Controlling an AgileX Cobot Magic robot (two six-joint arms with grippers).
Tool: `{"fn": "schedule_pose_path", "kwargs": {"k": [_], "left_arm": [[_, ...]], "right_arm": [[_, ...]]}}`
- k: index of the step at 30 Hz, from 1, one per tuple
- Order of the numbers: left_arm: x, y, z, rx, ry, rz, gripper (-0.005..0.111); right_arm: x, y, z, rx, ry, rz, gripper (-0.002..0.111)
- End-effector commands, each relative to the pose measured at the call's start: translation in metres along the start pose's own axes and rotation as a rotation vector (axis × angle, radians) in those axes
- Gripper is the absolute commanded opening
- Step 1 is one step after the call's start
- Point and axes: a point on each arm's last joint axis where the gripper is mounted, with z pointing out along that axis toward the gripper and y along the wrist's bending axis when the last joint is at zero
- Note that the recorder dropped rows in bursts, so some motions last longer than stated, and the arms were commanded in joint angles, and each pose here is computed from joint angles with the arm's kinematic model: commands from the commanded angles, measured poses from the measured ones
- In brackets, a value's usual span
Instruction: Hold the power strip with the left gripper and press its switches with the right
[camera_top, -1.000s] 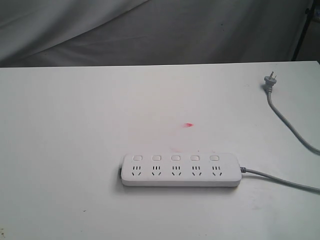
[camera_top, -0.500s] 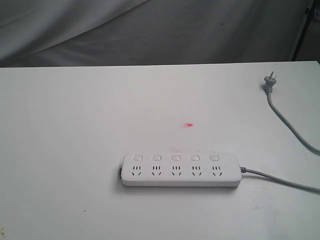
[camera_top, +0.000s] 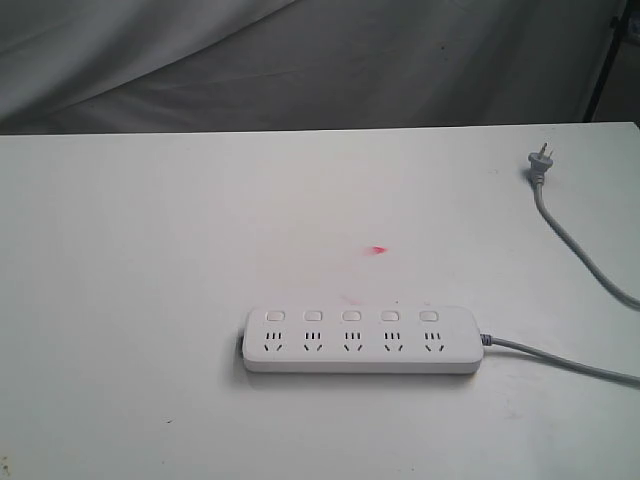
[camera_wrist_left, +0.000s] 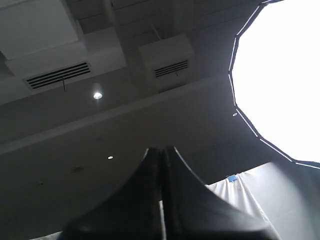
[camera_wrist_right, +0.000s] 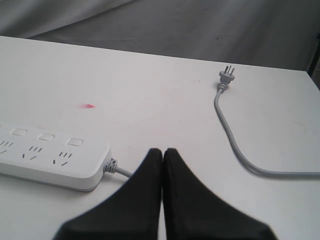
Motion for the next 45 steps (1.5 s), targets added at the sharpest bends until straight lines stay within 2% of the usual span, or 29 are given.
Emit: {"fn": "schedule_pose_path", "kwargs": {"k": [1, 28, 30, 38, 40, 43, 45], "left_arm": [[-0.0037, -0.0020, -0.0038, -0.006, -0.015, 0.000, 0.000], [-0.0037, -0.0020, -0.0038, -0.006, -0.015, 0.003, 0.000], [-0.0025, -0.0017, -0.0038, -0.009, -0.002, 0.050, 0.000], [-0.0023, -0.0016, -0.0038, -0.010, 0.001, 0.059, 0.000], [-0.0015, -0.0013, -0.0038, -0.013, 0.010, 0.084, 0.000], [0.0000, 0.0063, -0.0042, -0.094, 0.038, 0.257, 0.000], [0.0004, 0.0070, -0.0043, -0.100, 0.044, 0.283, 0.000]], "right_arm": [[0.0005, -0.0001, -0.0001, 0.000, -0.005, -0.008, 0.000], [0.0005, -0.0001, -0.0001, 0.000, -0.005, -0.008, 0.000], [0.0005, -0.0001, -0.0001, 0.000, -0.005, -0.008, 0.000], [0.0005, -0.0001, -0.0001, 0.000, -0.005, -0.008, 0.000], [0.0005, -0.0001, -0.0001, 0.000, -0.005, -0.008, 0.000], [0.0005, -0.0001, -0.0001, 0.000, -0.005, -0.008, 0.000], [0.0005, -0.0001, -0.0001, 0.000, -0.005, -0.008, 0.000]]}}
